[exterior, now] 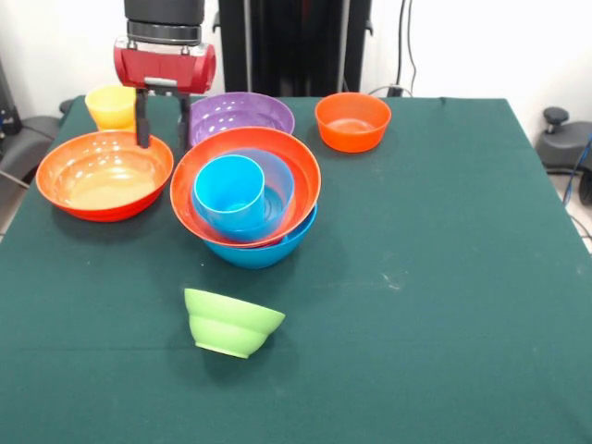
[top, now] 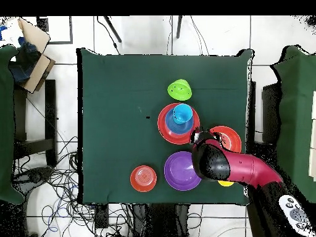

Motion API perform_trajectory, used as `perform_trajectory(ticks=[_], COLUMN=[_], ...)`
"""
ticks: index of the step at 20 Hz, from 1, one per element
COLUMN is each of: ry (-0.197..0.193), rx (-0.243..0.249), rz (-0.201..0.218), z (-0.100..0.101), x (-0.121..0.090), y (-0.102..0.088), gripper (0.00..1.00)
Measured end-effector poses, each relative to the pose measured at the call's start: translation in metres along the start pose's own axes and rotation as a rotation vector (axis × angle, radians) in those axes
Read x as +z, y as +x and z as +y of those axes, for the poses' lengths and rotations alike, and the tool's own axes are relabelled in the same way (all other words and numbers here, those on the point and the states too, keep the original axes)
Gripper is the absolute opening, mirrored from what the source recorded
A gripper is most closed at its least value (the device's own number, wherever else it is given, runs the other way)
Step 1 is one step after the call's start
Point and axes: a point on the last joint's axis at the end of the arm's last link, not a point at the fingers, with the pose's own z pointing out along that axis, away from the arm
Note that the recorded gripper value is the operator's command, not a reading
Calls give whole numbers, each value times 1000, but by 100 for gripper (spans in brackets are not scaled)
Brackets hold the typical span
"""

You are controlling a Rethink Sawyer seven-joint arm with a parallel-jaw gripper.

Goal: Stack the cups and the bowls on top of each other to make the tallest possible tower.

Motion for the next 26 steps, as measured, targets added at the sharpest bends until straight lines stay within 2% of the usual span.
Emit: perform_trajectory(ticks=[3, 5, 6, 8, 9, 13, 16, 20, 21, 26], ry=[-1, -3, -5, -5, -6, -8, -13, -13, -16, -21], rx=[1, 4, 12, 20, 29, 66, 93, 107, 110, 106], rz=[5, 42, 115, 168, 210, 308, 330, 318, 313, 312], z=[0, -2, -7, -11, -16, -37, -57, -83, -98, -113], x=[0, -1, -4, -6, -8, -15, -15, -11, -6, 1], y=[0, 4, 11, 17, 21, 30, 31, 35, 41, 50], gripper=[0, 0, 0, 0, 0, 0, 0, 0, 100, 100])
